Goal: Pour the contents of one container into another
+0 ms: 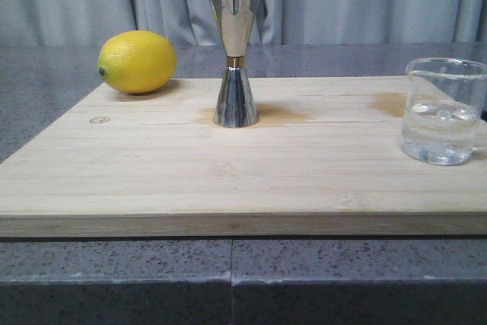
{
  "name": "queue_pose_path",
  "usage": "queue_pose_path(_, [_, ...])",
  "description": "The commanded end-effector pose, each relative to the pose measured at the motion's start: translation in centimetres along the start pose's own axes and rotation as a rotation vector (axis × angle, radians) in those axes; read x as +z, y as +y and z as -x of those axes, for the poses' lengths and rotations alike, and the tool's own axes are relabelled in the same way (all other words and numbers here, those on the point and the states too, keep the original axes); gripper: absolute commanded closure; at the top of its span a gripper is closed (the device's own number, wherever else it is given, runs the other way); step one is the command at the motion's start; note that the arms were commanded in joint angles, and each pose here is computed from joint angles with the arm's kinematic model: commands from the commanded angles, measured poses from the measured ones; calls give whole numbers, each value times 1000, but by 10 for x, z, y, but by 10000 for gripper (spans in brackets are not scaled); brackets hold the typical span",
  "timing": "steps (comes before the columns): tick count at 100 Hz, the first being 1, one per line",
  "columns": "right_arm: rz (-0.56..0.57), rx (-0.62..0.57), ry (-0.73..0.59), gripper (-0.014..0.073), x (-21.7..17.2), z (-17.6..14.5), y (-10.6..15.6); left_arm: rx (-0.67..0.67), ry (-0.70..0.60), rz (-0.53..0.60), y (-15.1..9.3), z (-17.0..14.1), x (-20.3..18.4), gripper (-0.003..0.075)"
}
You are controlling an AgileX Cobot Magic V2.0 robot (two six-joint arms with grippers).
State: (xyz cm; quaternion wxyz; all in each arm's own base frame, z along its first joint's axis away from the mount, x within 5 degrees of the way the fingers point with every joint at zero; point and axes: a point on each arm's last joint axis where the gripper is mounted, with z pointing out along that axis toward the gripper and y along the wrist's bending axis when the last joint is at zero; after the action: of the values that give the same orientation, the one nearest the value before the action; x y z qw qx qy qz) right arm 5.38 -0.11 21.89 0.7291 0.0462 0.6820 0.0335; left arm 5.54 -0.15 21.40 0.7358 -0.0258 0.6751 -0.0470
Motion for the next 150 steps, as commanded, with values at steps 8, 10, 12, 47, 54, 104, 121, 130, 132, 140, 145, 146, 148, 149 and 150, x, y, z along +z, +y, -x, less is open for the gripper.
queue_pose_path(8, [5, -25, -68, 667, -5, 50, 6, -62, -129, -18, -4, 43, -4, 739])
queue_pose_path(10, [3, -33, -58, 667, -5, 54, 6, -62, -121, -21, -5, 47, -4, 739])
queue_pose_path(12, [-1, -43, -42, 667, -4, 57, 6, -62, -105, -23, -6, 49, -3, 739])
queue_pose_path(47, [-11, -195, 76, 667, 25, 116, 12, 9, 58, -50, -17, 119, 17, 739])
queue_pose_path(54, [-11, -193, 82, 667, 30, 120, 13, 8, 40, -47, -17, 127, 21, 739])
queue_pose_path(104, [-8, -181, 97, 667, 33, 118, 13, 7, 5, -42, -17, 131, 24, 739])
queue_pose_path(121, [-8, -181, 99, 666, 33, 118, 13, 7, 7, -42, -17, 130, 24, 739])
queue_pose_path(130, [-11, -179, 99, 645, 33, 118, 13, 10, 11, -42, -17, 130, 24, 734])
queue_pose_path(132, [-13, -179, 99, 623, 33, 118, 13, 18, 11, -38, -17, 130, 24, 724])
queue_pose_path(140, [-13, -180, 94, 475, 34, 118, 13, 45, 13, -33, -16, 130, 24, 625])
queue_pose_path(145, [-13, -180, 94, 347, 34, 118, 13, 65, 13, -28, -16, 130, 24, 518])
queue_pose_path(146, [-13, -180, 94, 311, 34, 118, 13, 70, 13, -27, -16, 130, 24, 483])
queue_pose_path(148, [-13, -180, 94, 276, 34, 118, 13, 72, 13, -27, -16, 130, 24, 431])
queue_pose_path(149, [-13, -180, 94, 242, 34, 118, 13, 72, 13, -27, -16, 130, 24, 414])
queue_pose_path(150, [-13, -180, 94, 226, 34, 118, 13, 72, 13, -27, -16, 130, 24, 380])
